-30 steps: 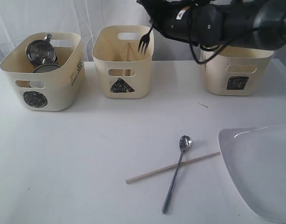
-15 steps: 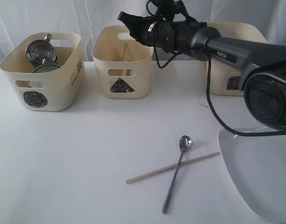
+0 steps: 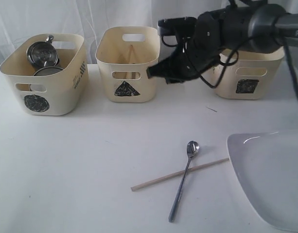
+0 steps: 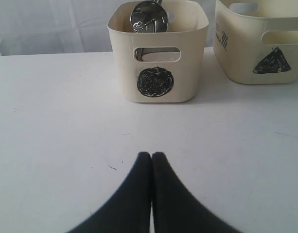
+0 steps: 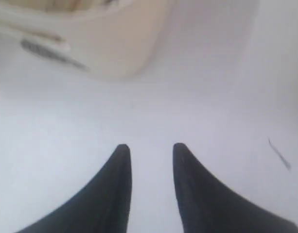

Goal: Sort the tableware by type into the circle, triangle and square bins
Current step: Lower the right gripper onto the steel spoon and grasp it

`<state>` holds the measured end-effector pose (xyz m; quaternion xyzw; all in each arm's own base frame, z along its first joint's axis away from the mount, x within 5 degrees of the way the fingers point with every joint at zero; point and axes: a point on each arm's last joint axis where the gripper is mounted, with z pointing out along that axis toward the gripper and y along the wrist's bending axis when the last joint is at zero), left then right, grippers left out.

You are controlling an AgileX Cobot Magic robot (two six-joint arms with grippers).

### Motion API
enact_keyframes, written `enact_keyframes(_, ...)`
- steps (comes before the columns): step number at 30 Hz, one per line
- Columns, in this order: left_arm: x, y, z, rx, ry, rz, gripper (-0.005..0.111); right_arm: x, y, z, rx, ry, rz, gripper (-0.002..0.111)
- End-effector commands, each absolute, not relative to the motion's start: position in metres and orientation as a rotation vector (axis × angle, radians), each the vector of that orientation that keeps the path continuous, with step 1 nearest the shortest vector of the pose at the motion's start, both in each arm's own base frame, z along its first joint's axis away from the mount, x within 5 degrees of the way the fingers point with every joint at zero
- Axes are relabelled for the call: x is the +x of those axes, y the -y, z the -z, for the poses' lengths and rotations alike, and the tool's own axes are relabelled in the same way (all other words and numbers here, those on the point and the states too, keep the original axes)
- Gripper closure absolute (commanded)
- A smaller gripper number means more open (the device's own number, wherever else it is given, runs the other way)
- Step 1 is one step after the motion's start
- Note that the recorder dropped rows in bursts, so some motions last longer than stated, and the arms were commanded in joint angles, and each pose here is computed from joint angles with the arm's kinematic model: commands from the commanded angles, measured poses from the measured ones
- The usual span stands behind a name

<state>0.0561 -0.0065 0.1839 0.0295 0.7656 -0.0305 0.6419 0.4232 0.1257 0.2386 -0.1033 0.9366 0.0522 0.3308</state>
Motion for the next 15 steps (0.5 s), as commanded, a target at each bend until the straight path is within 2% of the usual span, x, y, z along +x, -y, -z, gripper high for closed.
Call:
enact_keyframes(1,0.056,0.007,-0.183,0.054,-1.747,0.080,0.107,0.368,-0.122,-0.233,-0.346,-2.608,-0.086,0.079)
enact_keyframes(8,0.056,0.007,-0.183,0.054,-1.747,0.080,0.107,0.305,-0.135,-0.206,-0.193,-2.763,-0.107,0.079)
enact_keyframes(15,0.056,0.007,-0.183,0.054,-1.747,0.080,0.107,0.291,-0.143,-0.183,0.014,-2.773,-0.079,0.079)
